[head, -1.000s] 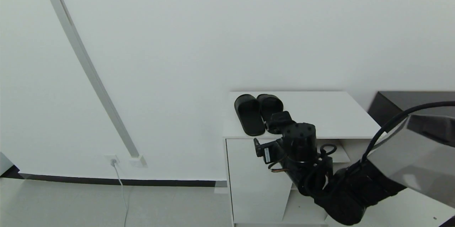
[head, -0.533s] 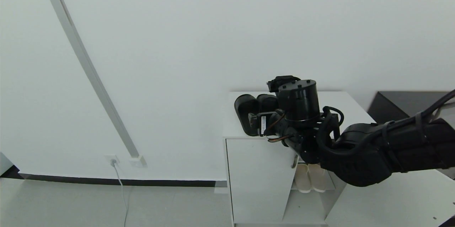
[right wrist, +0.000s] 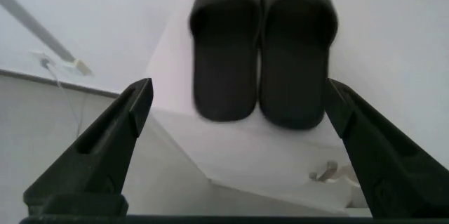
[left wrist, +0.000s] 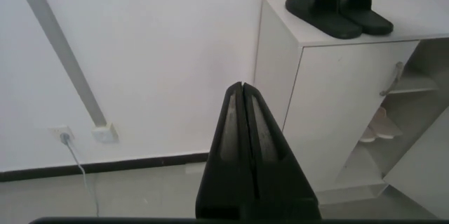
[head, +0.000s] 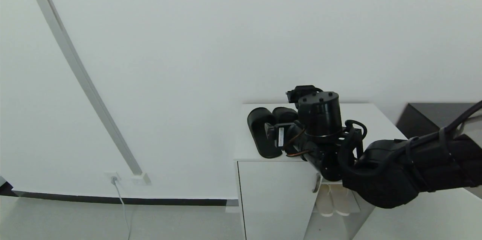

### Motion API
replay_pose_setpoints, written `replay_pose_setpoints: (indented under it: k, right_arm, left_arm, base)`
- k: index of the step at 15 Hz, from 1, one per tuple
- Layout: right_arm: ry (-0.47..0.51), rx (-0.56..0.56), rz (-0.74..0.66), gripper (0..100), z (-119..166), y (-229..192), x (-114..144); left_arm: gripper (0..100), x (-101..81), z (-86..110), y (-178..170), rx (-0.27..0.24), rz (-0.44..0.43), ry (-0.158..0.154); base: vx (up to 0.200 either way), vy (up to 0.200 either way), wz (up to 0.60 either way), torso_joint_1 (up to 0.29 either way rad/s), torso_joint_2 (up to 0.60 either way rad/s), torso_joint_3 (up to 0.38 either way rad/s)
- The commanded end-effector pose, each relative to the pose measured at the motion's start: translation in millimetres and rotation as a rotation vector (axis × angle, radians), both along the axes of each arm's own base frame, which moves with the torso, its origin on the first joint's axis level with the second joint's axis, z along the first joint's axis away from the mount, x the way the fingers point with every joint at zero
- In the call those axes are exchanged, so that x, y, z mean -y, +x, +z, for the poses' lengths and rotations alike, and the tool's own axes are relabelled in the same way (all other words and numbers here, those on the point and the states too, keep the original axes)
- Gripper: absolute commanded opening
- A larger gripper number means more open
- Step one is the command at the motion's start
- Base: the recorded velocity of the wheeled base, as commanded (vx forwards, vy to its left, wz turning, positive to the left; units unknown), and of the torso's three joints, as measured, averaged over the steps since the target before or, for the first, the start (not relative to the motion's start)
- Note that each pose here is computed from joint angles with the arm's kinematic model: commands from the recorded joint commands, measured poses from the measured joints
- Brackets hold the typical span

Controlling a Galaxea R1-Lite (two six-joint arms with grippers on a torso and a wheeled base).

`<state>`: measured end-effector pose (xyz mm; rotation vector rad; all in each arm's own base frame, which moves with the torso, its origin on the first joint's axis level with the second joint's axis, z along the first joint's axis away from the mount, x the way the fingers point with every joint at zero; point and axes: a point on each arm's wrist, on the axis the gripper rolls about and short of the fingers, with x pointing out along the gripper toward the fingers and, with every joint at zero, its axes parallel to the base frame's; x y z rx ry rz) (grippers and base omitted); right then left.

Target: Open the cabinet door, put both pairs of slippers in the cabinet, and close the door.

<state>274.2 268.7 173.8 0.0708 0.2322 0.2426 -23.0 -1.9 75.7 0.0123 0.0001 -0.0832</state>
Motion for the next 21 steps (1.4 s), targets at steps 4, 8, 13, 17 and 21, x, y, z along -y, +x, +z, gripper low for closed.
replay_pose_setpoints:
  k: [4,8,13,17,21]
  right_arm:
    - [-0.056,-0.05,0.0,100,-51.0,-2.7,3.6]
    - [-0.063,-0.059,0.001,100,-67.9,0.7,0.0]
    - [-0.063,-0.051,-0.028,100,-93.5,27.8,-9.1]
    - [-0.057,-0.035,-0.058,100,-106.7,57.1,-15.3]
    - [-0.07,0.006,-0.063,100,-110.4,79.9,-24.6]
  left_arm:
    - [0,0.0,0.0,0.0,0.001,0.002,-0.002]
    - [0,0.0,0.0,0.0,0.001,0.002,-0.002]
    - [0,0.0,0.0,0.0,0.001,0.0,-0.002]
    - [0,0.0,0.0,0.0,0.001,0.002,-0.002]
    - [0,0.0,0.1,0.1,-0.001,0.002,-0.002]
  base:
    - [0.15,0.0,0.0,0.001,0.0,0.002]
    - [0.0,0.0,0.0,0.0,0.0,0.0]
    - [0.0,0.0,0.0,0.0,0.0,0.0]
    - [0.0,0.0,0.0,0.0,0.0,0.0]
    - [0.0,0.0,0.0,0.0,0.0,0.0]
